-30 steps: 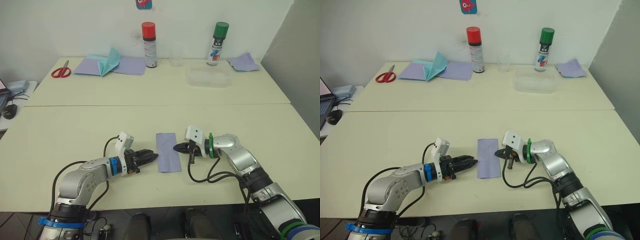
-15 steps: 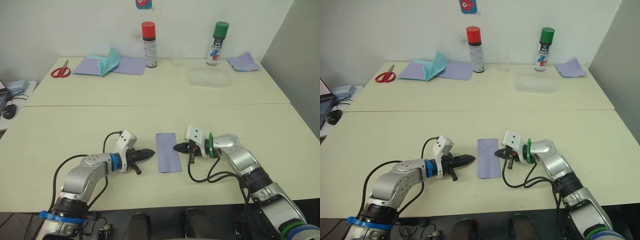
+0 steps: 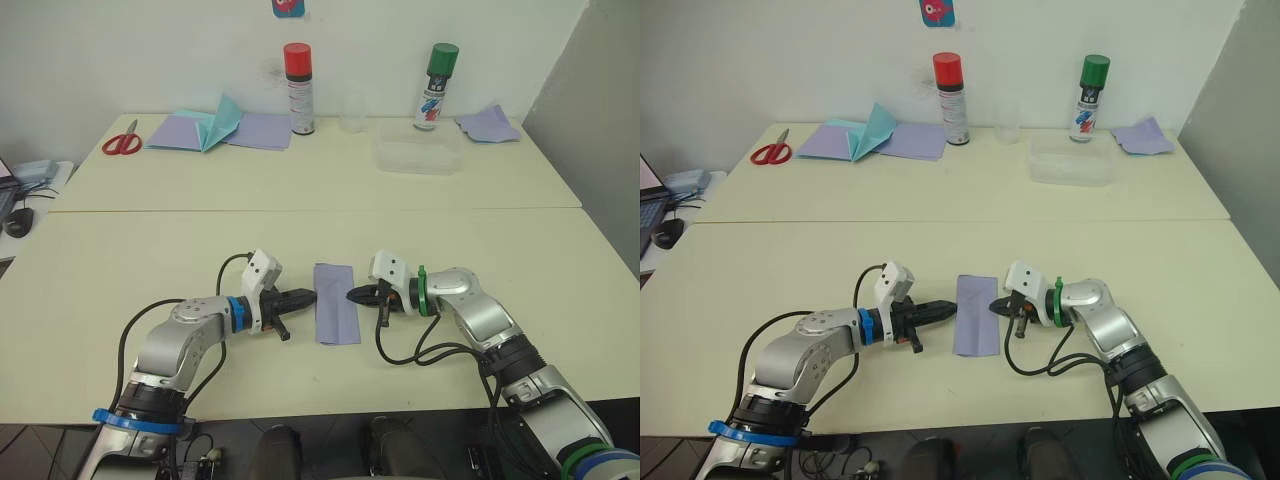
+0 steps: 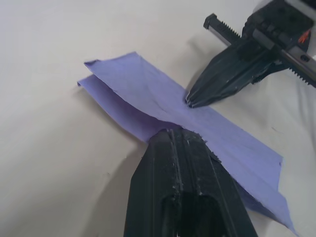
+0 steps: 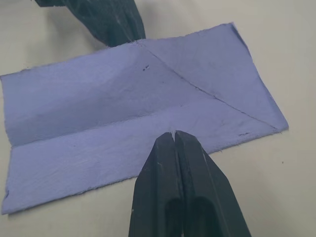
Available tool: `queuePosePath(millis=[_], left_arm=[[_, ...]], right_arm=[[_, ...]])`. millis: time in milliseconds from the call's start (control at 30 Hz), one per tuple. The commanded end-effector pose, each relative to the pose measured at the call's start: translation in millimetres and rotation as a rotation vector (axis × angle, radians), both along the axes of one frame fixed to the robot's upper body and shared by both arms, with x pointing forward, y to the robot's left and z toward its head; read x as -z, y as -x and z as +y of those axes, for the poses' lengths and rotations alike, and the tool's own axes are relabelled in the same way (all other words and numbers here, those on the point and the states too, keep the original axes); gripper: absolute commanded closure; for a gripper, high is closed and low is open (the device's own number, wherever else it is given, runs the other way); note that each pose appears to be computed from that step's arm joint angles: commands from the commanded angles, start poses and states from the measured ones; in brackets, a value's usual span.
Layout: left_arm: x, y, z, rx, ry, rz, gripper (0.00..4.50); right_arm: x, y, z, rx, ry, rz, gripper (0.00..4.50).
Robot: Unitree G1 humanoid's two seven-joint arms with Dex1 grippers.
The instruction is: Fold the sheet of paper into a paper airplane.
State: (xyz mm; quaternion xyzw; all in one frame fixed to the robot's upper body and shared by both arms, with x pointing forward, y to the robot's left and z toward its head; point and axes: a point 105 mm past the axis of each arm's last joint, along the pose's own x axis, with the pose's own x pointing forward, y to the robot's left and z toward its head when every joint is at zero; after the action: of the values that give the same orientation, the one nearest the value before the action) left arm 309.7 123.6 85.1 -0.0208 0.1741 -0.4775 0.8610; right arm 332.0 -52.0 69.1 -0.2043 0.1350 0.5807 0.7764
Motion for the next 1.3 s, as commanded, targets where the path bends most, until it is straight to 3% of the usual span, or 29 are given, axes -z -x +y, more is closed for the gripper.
queuePosePath(millis=[33, 600, 1100, 1200, 1300], left_arm=[[-12, -1, -8, 0.035, 0.030, -0.038, 4.47], [11, 0, -33, 0.092, -0.051, -0.055, 4.47], [32, -1, -29, 0.090, -0.156, -0.047, 4.47], [35, -2, -24, 0.077, -0.173, -0.043, 4.50], [36, -2, -26, 0.080, -0.171, -0.041, 4.50]], right_arm=[[26, 1, -15, 0.071, 0.082, 0.069, 4.50], [21, 1, -13, 0.072, 0.064, 0.063, 4.50], [-24, 1, -12, 0.108, -0.032, 0.010, 4.50], [-32, 3, -12, 0.120, -0.059, 0.018, 3.88], [-41, 2, -17, 0.146, -0.067, 0.004, 2.81]])
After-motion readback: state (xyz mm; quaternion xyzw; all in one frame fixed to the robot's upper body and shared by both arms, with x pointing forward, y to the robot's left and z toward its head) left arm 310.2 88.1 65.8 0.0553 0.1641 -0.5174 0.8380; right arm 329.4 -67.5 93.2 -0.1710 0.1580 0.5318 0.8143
